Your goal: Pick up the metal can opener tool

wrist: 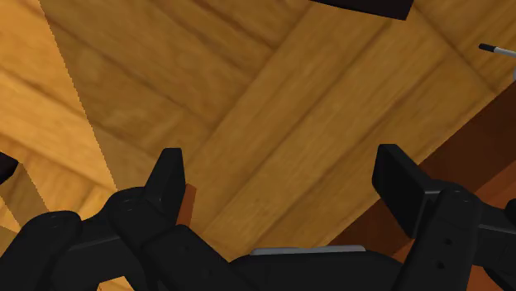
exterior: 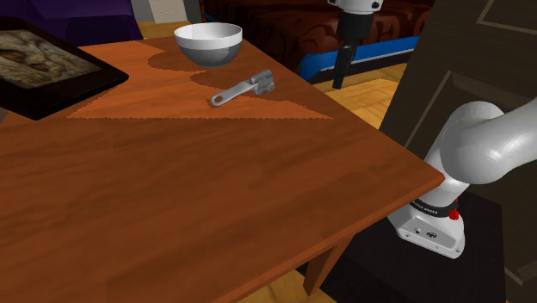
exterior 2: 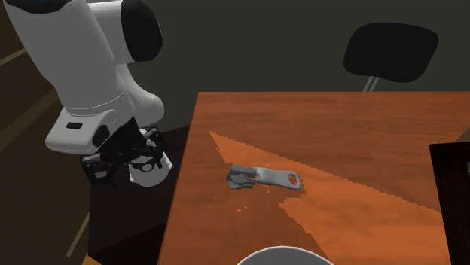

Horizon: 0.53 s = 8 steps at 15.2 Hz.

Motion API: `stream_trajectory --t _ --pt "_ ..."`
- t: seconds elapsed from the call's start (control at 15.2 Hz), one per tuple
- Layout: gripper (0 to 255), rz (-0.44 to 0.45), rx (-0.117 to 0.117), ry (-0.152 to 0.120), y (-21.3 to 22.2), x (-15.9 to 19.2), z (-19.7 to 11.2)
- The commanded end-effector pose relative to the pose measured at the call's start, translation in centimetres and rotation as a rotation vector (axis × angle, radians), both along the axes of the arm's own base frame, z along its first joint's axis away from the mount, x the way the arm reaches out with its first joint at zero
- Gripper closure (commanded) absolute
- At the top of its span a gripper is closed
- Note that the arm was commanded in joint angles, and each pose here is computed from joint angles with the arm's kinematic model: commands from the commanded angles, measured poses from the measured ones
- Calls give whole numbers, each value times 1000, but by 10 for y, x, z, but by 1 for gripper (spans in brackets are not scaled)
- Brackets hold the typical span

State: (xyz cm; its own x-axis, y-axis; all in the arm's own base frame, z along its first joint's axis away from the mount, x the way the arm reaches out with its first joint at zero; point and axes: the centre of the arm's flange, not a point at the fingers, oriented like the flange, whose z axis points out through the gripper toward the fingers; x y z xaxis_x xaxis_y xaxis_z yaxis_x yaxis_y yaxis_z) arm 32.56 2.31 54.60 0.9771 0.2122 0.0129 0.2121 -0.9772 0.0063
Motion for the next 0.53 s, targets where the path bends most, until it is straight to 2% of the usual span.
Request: stream_trajectory --t 0.0,0.46 --pt "0 0 0 0 0 0 0" --pt "0 231 -20 30 67 66 26"
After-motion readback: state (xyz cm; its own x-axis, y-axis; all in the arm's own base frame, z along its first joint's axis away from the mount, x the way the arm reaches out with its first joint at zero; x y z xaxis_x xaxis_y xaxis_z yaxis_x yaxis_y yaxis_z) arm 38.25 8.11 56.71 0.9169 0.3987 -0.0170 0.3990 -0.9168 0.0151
